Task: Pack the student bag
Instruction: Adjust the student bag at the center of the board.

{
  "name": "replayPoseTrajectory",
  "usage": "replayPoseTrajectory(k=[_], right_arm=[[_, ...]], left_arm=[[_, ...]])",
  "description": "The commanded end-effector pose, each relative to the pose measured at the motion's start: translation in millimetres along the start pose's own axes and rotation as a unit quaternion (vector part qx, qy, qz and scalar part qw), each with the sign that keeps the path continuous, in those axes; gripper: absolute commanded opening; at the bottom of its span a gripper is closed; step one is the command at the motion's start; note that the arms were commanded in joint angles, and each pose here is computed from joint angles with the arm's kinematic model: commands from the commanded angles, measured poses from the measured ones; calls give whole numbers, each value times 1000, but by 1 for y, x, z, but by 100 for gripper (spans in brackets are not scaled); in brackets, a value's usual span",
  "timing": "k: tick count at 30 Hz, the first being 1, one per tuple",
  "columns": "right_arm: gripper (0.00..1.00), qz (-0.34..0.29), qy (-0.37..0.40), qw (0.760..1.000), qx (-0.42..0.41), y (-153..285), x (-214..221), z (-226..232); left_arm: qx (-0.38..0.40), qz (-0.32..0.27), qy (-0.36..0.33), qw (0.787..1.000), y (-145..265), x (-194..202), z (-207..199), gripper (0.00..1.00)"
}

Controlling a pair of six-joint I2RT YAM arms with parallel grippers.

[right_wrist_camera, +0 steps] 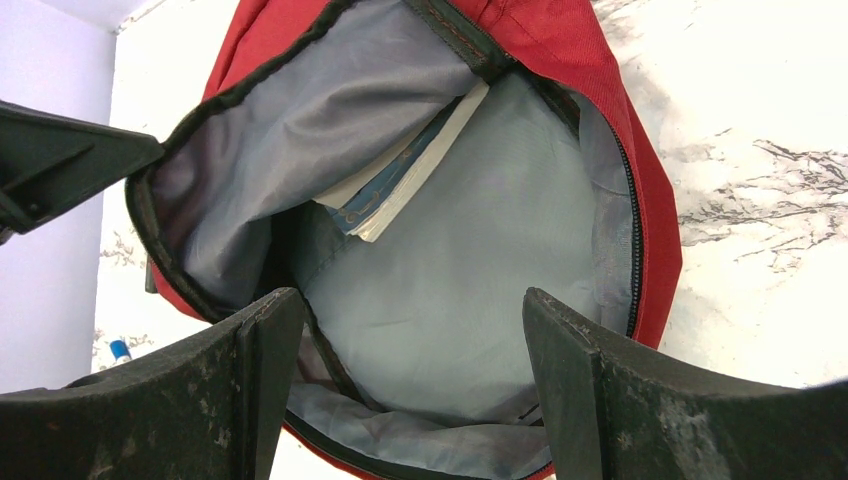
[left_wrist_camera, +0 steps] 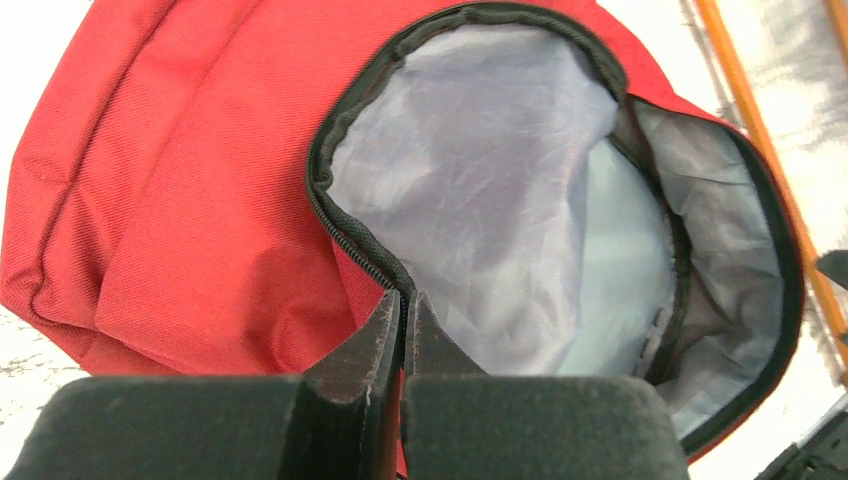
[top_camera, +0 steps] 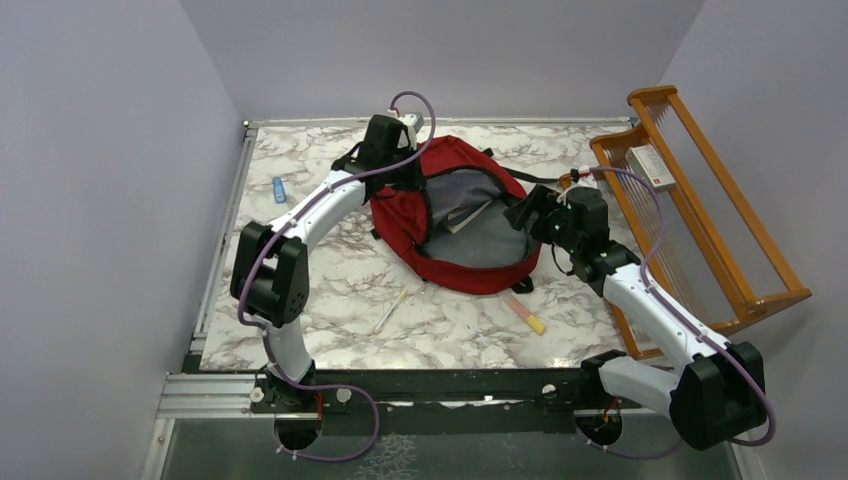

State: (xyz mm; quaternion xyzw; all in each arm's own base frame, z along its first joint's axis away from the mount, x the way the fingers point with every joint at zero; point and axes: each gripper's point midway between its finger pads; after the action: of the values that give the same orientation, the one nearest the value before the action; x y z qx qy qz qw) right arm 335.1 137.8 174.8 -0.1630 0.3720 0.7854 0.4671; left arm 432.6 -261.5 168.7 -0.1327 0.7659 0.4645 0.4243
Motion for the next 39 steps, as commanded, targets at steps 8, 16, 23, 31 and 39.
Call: replayPoseTrajectory(k=[8,16,23,31,39], right_arm=[[84,-28,-12,1000,4,8,-11,3],[84,-105,-43,993,40,29,-39,-7],[84,-192,-77,977,42,64,-67,-12],[84,-156,-33,987,27,61,-61,0],[85,-90,-14,994,69,44,-41,-11]], left_arm=[[112,-82,-71,988,58,-36,-83,0],[183,-56,-147,970,72,14,-149,0],[214,-32,-162,963,77,55,-167,5],[184,-82,-171,964,86,30,-161,50],[104,-108,-146,978,66,1,-110,73]])
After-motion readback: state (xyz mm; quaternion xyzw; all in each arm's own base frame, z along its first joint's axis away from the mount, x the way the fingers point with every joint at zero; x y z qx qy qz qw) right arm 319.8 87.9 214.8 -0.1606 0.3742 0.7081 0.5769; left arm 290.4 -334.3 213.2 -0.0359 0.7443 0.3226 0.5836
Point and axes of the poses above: each gripper's point midway between its finger pads, its own y axis back along the fingers, its own z axis along the line the jaws close on, x = y × z, and after that the axes turned 12 degrees about -y, right-handed
